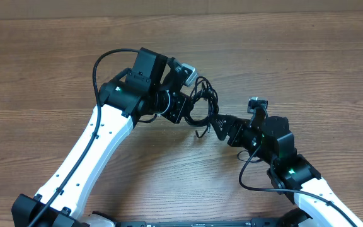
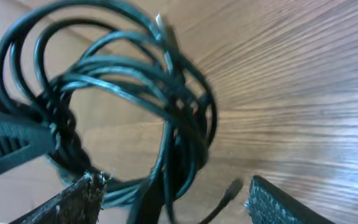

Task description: Untangle cables

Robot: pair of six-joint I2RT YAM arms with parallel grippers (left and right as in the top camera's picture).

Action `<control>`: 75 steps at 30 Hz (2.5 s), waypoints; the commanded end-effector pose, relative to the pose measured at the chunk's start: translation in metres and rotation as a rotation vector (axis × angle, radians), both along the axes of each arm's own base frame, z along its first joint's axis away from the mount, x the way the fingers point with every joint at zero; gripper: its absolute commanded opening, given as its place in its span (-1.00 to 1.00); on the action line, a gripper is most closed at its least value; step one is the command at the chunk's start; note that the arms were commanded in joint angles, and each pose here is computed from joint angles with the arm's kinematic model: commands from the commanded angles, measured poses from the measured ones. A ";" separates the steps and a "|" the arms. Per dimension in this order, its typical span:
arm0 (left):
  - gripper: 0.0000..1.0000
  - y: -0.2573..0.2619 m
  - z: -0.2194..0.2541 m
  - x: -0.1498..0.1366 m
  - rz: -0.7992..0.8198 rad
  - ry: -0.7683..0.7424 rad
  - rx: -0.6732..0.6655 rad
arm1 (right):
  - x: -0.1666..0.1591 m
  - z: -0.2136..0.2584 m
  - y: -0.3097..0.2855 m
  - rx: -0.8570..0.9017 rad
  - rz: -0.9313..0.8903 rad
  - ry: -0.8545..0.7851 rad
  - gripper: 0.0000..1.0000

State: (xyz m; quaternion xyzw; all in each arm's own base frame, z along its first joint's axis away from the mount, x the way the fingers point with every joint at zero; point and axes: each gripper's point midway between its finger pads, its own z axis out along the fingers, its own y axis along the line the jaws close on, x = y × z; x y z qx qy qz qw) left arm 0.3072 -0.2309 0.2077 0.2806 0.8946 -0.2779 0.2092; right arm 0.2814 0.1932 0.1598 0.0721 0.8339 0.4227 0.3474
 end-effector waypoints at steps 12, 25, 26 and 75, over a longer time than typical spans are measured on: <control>-0.92 -0.016 0.025 0.002 -0.009 -0.014 -0.128 | -0.024 0.002 0.026 0.095 0.186 0.084 -0.67; -0.92 -0.009 0.014 -0.008 -0.043 0.008 -0.073 | -0.029 0.065 0.047 0.236 0.343 -0.155 -0.92; -0.91 -0.010 0.015 -0.011 -0.063 0.010 -0.077 | -0.023 0.063 0.044 0.224 0.306 -0.156 -0.92; -0.91 -0.010 0.030 0.002 0.076 0.111 -0.210 | -0.014 -0.006 0.002 0.000 0.043 0.072 -0.22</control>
